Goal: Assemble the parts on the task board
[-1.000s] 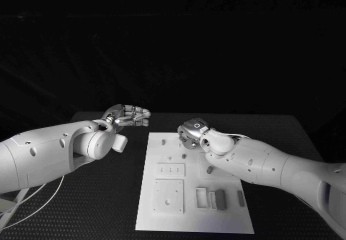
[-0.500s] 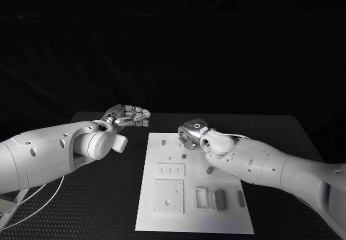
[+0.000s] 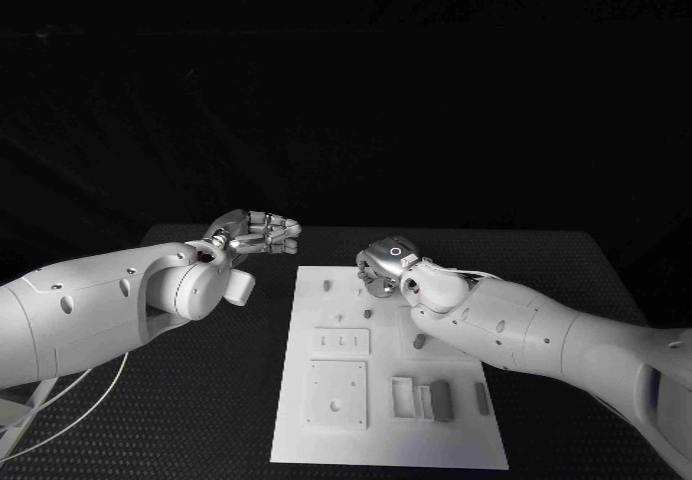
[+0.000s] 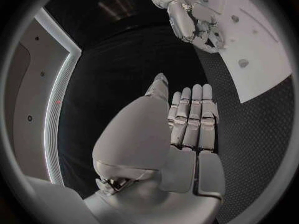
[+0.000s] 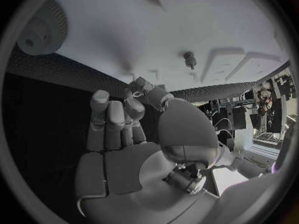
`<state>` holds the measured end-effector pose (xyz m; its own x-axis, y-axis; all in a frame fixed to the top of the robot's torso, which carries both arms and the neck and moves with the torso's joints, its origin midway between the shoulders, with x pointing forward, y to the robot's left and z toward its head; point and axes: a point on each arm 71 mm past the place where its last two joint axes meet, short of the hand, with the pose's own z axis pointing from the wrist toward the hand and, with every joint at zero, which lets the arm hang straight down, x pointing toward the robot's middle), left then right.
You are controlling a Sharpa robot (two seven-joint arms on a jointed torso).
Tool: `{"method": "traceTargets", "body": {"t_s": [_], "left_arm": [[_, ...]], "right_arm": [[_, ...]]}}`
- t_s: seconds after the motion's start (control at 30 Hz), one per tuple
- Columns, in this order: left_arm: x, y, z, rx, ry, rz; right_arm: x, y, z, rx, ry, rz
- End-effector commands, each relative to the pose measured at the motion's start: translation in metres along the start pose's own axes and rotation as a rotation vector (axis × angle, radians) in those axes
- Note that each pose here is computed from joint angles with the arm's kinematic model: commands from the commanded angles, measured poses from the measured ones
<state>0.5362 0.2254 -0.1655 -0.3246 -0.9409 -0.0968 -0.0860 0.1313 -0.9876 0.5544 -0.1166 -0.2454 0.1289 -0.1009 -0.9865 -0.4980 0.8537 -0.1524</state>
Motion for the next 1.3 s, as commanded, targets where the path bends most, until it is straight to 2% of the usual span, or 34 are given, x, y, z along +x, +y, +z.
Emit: {"method": "traceTargets", "body": {"t_s": [0.03,0.6,1.3], "left_arm": [[0.0015,-0.0012,0.0004,0.006,0.016,-0.004],[0.0016,-0.0009,0.0004,0.002,0.018,-0.004],[0.0012,-0.0007,0.0,0.0,0.015,-0.002]], "right_arm": [[-0.0007,-0.0004,0.0004,0.016,-0.01,0.003],[0.0037,0.004,0.001,-0.01,0.059,0.013],[0.0045,-0.0005,0.0023,0.028,0.057,0.028]]}}
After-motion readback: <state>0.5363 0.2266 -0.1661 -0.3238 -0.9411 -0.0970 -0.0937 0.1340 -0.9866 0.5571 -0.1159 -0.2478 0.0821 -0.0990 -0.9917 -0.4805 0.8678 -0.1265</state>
